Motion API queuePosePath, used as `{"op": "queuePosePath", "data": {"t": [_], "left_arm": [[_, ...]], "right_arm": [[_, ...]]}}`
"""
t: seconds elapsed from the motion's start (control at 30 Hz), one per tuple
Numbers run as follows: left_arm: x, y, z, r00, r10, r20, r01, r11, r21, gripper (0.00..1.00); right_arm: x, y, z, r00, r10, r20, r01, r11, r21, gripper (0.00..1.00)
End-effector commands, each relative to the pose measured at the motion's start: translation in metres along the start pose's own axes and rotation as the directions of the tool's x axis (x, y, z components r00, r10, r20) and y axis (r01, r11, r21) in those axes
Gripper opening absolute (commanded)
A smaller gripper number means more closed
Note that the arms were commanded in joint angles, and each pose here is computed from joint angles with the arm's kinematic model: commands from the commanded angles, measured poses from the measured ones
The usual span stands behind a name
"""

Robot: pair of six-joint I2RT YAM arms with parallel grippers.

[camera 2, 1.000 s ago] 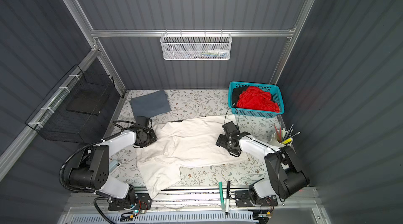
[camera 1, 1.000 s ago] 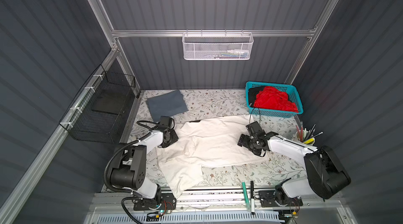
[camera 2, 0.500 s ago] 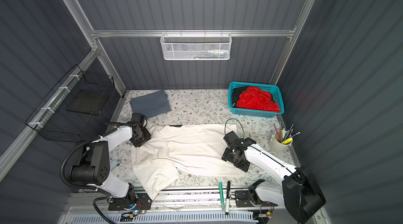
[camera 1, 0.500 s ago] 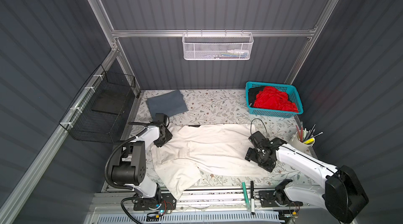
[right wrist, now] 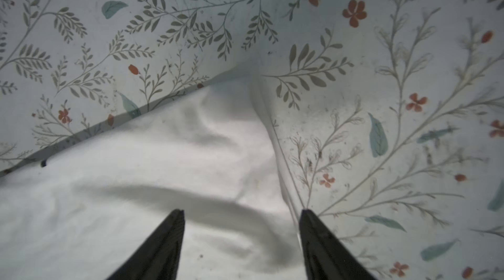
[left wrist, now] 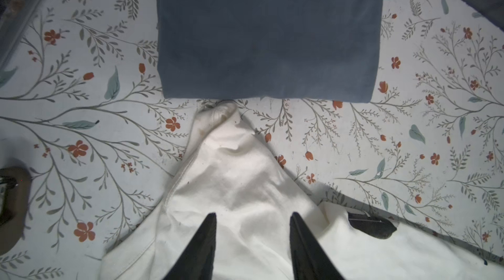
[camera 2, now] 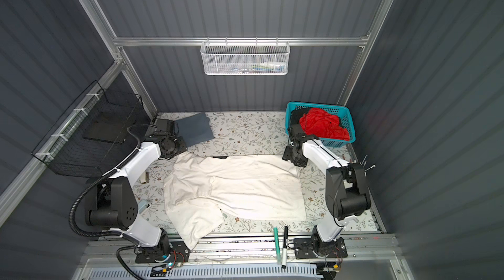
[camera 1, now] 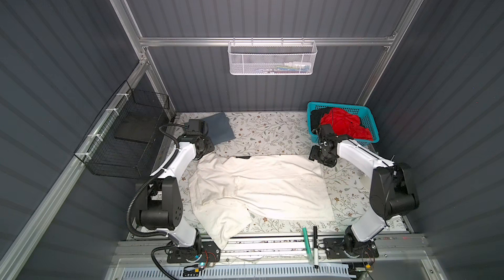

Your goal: Fold and stack the t-shirts

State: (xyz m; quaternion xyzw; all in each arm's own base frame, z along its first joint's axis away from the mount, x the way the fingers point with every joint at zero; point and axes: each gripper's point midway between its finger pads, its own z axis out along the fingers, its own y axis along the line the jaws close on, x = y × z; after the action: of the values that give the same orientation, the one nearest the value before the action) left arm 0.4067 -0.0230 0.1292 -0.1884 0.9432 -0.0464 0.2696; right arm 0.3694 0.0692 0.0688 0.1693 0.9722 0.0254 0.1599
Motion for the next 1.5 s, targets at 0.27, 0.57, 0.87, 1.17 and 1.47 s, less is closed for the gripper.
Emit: {"op": "queuePosePath", "data": {"t": [0.27,0.57,0.87,1.17,1.47], "left_arm": [[0.028,0.014,-0.014,0.999,0.006,-0.05,-0.007,1.0,-0.017,0.46],[0.033,0.016,-0.022,0.999,-0.004,-0.054,0.003,1.0,-0.013,0.46],[0.034,0.017,-0.027,0.999,0.0,-0.051,0.0,1.0,-0.014,0.47],[0.037,0.019,-0.028,0.999,0.003,-0.053,-0.004,1.0,-0.017,0.47],[0.038,0.021,-0.03,0.999,0.01,-0.05,-0.011,1.0,-0.02,0.48]], "right_arm": [[-0.015,-0.015,0.036,0.999,0.01,0.044,-0.009,0.999,-0.031,0.5],[-0.034,-0.01,0.047,0.997,0.0,0.08,0.005,0.997,-0.072,0.39],[-0.035,-0.007,0.051,0.998,0.004,0.064,0.001,0.996,-0.084,0.28],[-0.041,-0.006,0.045,0.996,-0.014,0.087,0.022,0.996,-0.085,0.0],[-0.054,0.002,0.024,0.988,-0.008,0.151,0.028,0.991,-0.132,0.0]]}}
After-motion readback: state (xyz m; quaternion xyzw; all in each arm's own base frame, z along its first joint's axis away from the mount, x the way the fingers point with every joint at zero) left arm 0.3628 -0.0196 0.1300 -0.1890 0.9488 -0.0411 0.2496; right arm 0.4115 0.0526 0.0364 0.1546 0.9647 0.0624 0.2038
